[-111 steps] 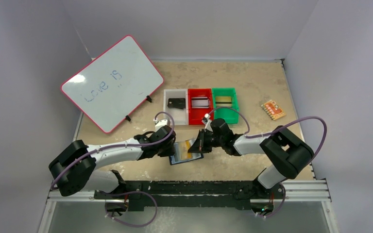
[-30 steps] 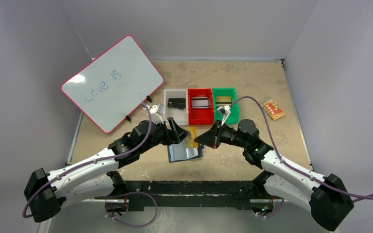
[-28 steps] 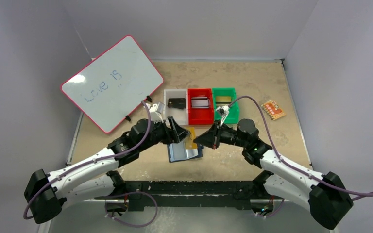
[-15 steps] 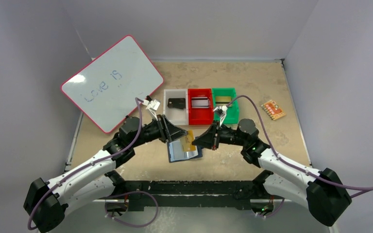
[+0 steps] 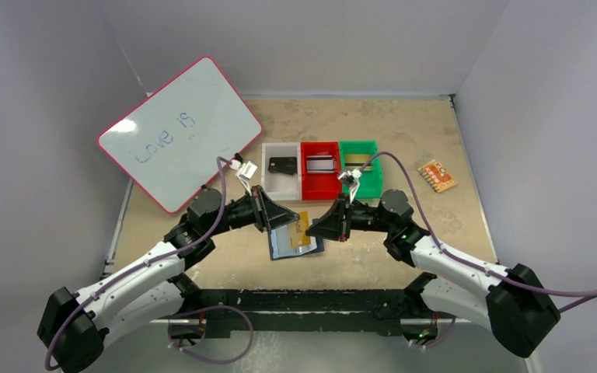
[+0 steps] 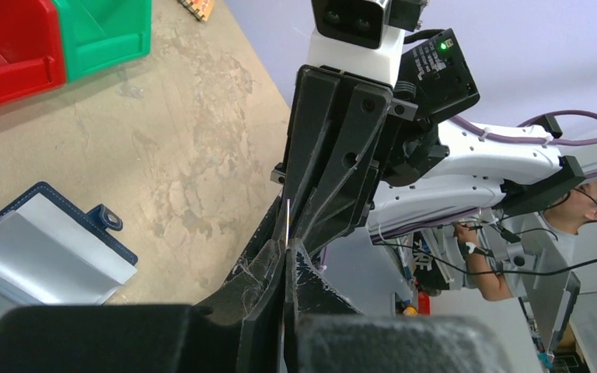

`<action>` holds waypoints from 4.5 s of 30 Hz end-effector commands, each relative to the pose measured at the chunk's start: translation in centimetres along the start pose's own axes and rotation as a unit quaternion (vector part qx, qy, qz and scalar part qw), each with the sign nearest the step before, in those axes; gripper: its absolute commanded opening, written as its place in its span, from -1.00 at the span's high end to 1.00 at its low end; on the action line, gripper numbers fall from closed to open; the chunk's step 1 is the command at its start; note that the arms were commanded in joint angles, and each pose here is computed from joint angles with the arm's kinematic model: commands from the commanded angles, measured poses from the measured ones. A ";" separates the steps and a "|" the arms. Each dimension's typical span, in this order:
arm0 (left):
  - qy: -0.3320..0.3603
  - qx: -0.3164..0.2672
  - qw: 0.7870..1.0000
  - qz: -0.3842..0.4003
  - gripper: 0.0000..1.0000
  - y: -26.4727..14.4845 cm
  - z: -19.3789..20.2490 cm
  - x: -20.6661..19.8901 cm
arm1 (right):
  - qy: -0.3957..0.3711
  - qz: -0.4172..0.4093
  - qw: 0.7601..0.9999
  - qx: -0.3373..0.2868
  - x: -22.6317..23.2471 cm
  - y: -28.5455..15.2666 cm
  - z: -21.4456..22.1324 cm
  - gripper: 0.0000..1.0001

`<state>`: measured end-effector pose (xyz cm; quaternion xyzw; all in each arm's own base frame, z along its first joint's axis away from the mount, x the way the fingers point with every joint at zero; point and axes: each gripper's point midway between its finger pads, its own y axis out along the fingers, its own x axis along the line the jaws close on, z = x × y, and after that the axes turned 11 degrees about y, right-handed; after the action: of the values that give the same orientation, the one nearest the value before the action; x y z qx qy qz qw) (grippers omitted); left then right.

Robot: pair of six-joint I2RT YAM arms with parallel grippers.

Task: Take the credit cards out of the card holder

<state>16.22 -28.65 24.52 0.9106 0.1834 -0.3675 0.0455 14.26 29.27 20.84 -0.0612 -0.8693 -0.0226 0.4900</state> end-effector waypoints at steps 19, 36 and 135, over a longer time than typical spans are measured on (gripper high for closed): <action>0.015 -0.038 0.994 0.102 1.00 -0.6 -2.2 -4.7 | -0.066 -0.140 0.988 -0.007 7.8 -0.3 -2.4 0.29; 0.031 -0.010 0.999 -0.002 0.18 0.0 -1.9 -1.3 | -0.102 -0.095 0.990 -0.038 7.2 -0.2 -3.9 1.00; 0.085 -0.010 0.899 -0.429 -0.43 -11.2 -1.9 10.5 | -0.561 0.491 0.614 0.258 -27.2 -12.8 -23.0 0.63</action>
<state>19.86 -14.23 17.63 0.7582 0.5698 -0.2853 -0.1380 45.27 11.46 7.73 -0.3480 -0.7780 0.5054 -0.1348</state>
